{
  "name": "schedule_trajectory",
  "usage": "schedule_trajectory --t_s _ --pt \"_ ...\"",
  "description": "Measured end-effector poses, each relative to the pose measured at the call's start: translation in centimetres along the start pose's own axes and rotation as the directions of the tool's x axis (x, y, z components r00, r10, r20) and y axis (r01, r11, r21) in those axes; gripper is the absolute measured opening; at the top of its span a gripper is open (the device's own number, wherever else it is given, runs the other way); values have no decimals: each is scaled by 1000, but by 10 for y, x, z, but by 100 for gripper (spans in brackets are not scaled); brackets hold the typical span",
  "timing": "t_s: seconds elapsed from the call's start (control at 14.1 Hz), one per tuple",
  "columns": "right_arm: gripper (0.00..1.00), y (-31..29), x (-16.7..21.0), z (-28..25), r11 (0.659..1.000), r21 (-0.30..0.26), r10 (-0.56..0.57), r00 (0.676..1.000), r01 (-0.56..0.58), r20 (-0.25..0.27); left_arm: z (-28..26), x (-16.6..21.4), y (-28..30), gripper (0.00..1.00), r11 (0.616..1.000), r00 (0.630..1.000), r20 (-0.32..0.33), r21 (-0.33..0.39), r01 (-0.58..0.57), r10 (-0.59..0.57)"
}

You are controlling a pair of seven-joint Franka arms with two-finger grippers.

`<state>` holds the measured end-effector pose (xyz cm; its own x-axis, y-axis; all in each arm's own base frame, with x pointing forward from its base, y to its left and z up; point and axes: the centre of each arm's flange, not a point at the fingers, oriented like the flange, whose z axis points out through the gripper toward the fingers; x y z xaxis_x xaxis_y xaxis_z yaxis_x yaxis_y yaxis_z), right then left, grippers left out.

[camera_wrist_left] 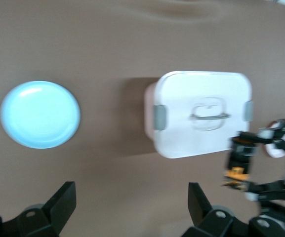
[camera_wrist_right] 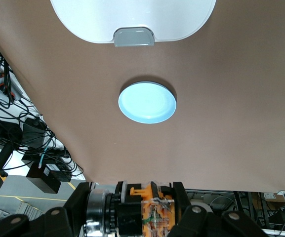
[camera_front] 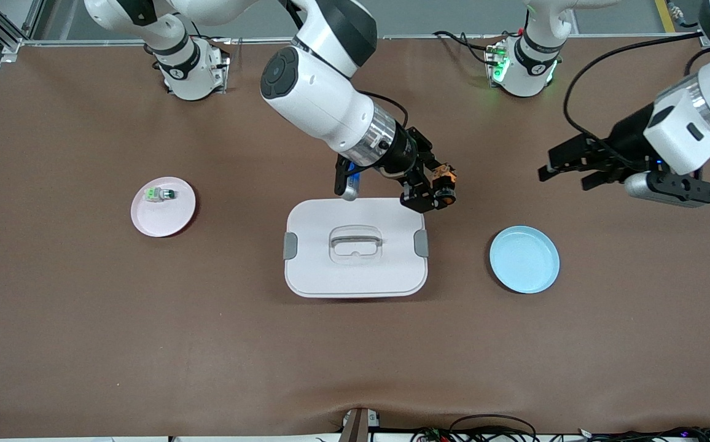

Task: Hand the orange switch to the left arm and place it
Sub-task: 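Hold the switch above the box while the left gripper reaches toward it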

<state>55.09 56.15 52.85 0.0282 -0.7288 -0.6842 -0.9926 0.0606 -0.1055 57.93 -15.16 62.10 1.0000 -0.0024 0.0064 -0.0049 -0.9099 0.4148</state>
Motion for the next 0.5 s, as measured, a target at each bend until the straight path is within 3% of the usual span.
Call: schedule_trajectory --t_s 0.21,0.5 --pt "73 0 -1 -1 1000 2 -1 1000 1 2 27 -1 28 100 995 1000 -22 -97 2 -4" --pt "73 0 -2 -2 1000 3 -1 1000 1 4 58 -9 59 100 984 1000 -19 -175 -11 8"
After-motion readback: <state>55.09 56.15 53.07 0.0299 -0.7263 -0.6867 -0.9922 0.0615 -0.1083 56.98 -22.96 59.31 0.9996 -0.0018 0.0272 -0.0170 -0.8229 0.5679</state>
